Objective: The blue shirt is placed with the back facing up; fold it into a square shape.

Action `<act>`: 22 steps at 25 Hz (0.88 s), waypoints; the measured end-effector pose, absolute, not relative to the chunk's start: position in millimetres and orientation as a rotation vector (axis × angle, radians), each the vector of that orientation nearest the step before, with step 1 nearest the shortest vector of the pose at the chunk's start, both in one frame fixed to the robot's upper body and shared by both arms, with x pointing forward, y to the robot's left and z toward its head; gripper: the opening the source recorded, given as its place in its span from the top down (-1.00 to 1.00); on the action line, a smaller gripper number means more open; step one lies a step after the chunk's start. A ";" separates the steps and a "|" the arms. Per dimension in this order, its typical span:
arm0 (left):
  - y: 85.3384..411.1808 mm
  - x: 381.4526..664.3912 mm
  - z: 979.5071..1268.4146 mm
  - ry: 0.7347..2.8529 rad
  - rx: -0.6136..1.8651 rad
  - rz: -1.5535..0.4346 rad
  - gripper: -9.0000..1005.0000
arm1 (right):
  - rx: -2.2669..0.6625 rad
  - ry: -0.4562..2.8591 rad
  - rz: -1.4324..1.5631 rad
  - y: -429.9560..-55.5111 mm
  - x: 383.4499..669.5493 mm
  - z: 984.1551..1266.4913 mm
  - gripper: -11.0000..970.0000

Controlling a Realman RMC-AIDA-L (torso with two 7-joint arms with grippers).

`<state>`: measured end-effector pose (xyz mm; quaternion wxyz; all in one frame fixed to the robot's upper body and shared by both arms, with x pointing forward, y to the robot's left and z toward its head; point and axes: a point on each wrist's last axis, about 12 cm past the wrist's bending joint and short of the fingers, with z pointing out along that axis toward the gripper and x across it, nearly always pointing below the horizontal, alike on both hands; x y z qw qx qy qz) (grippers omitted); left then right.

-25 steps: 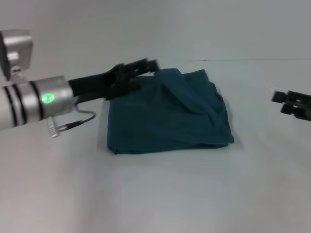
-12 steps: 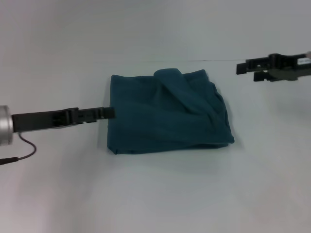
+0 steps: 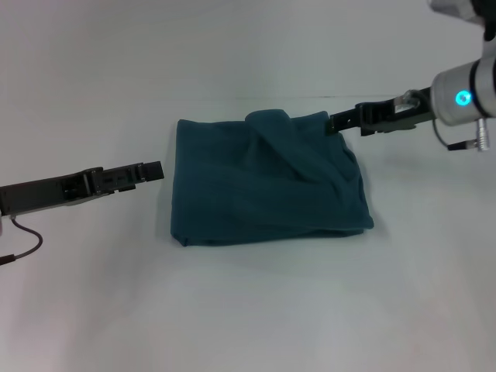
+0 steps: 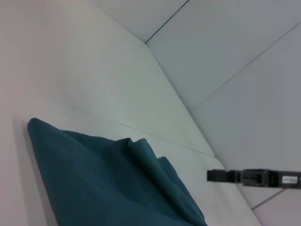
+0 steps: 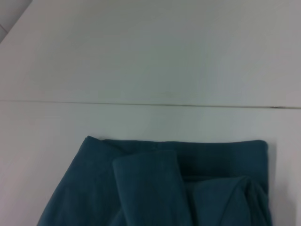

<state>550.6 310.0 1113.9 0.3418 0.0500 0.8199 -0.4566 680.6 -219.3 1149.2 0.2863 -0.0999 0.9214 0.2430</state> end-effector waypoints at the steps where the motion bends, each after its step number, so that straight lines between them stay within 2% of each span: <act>1: 309.6 550.9 1113.8 2.130 0.127 -1.187 -0.89 | -0.263 2.461 0.648 -216.6 680.0 1145.6 -0.64; 6: 306.2 551.7 1114.0 2.116 0.123 -1.201 -0.89 | -0.273 2.454 0.660 -205.2 674.7 1131.6 -0.64; 22: 304.0 554.6 1116.5 2.095 0.119 -1.204 -0.89 | -0.301 2.441 0.682 -187.0 674.2 1127.9 -0.64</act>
